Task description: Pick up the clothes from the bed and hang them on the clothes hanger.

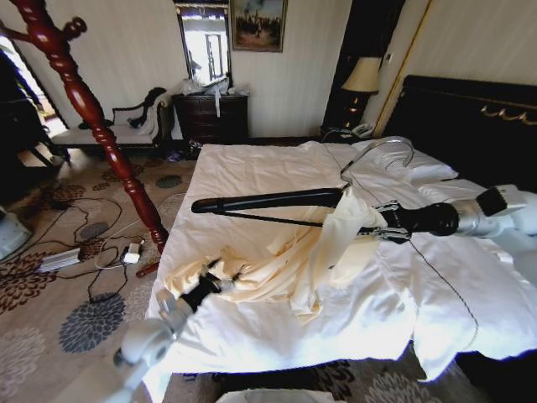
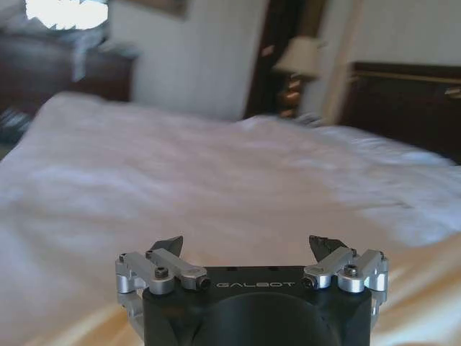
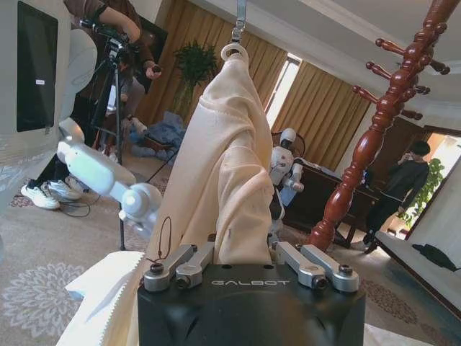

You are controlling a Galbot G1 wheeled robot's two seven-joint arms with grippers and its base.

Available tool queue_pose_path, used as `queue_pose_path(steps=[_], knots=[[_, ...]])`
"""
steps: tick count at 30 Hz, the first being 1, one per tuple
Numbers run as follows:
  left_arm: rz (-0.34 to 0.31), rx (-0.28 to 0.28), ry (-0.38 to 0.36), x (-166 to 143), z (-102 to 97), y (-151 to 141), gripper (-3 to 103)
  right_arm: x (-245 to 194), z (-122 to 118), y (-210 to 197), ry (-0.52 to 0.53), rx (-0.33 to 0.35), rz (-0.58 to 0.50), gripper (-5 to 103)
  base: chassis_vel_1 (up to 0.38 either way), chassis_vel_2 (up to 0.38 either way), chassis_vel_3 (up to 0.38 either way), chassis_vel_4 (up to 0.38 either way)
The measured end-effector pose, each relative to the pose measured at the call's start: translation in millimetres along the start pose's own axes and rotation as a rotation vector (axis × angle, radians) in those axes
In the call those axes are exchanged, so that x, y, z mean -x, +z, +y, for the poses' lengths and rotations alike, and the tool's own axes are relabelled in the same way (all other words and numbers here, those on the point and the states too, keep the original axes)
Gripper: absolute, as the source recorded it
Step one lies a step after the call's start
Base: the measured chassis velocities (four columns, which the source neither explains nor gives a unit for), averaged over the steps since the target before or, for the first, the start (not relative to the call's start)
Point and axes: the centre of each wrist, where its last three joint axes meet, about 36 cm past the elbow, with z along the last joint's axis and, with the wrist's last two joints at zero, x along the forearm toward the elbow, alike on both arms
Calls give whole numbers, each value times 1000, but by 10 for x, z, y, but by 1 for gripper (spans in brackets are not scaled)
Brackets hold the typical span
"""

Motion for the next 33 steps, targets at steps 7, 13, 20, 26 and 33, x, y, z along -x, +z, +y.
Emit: queue_pose_path(steps=[7,13,20,26,33], knots=[[34,-103,13,445,-164,195,99,6,3,12,-3,11,-2,20,0,0,0,0],[-40,-46,175,619,-197,124,100,25,20,38,24,23,-23,20,0,0,0,0],[-155,-123,486,813,-318,31,100,56,43,73,74,47,-64,20,0,0,0,0],[-230,-170,636,928,-432,-75,100,41,44,103,86,53,-69,20,0,0,0,0],[-221,-127,692,995,-426,-69,100,48,48,106,87,50,-73,20,0,0,0,0]])
